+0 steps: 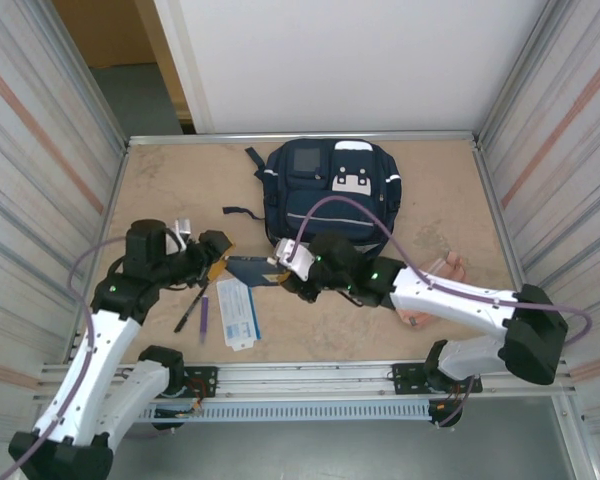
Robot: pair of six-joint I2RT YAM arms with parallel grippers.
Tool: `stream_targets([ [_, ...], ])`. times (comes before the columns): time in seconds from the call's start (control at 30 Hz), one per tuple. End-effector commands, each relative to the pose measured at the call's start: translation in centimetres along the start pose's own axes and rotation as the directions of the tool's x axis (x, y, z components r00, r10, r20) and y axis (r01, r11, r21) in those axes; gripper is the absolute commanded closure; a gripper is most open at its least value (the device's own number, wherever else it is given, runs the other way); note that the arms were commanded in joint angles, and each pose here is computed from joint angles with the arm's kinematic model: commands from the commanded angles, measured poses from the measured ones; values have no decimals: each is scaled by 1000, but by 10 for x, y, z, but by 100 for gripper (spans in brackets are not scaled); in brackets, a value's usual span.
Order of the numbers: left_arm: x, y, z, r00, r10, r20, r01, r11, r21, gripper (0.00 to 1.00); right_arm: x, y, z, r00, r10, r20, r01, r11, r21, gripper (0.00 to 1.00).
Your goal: Pack the student bag
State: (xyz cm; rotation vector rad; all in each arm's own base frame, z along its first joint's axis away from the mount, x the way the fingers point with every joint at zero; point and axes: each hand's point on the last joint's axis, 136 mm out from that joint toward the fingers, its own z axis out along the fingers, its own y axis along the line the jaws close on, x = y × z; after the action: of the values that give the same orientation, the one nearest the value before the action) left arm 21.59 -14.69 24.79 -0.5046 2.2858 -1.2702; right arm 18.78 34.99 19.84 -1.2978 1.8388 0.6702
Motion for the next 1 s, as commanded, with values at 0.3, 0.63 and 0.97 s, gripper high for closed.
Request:
stream_targets([
  [0.3, 69, -98, -45, 354, 929, 111, -878, 289, 380, 20, 28, -14, -106, 913, 294, -285, -355, 914, -195, 100],
  [0.63, 112, -42, 23, -231, 964, -132, -871, -145, 469, 10, 16, 29, -133, 966, 152, -209, -224, 895, -386, 100],
  [0.97, 146, -63, 46, -192, 981, -3, -774, -150, 615, 37, 18, 38, -132, 966, 78, -246, -172, 904, -391, 100],
])
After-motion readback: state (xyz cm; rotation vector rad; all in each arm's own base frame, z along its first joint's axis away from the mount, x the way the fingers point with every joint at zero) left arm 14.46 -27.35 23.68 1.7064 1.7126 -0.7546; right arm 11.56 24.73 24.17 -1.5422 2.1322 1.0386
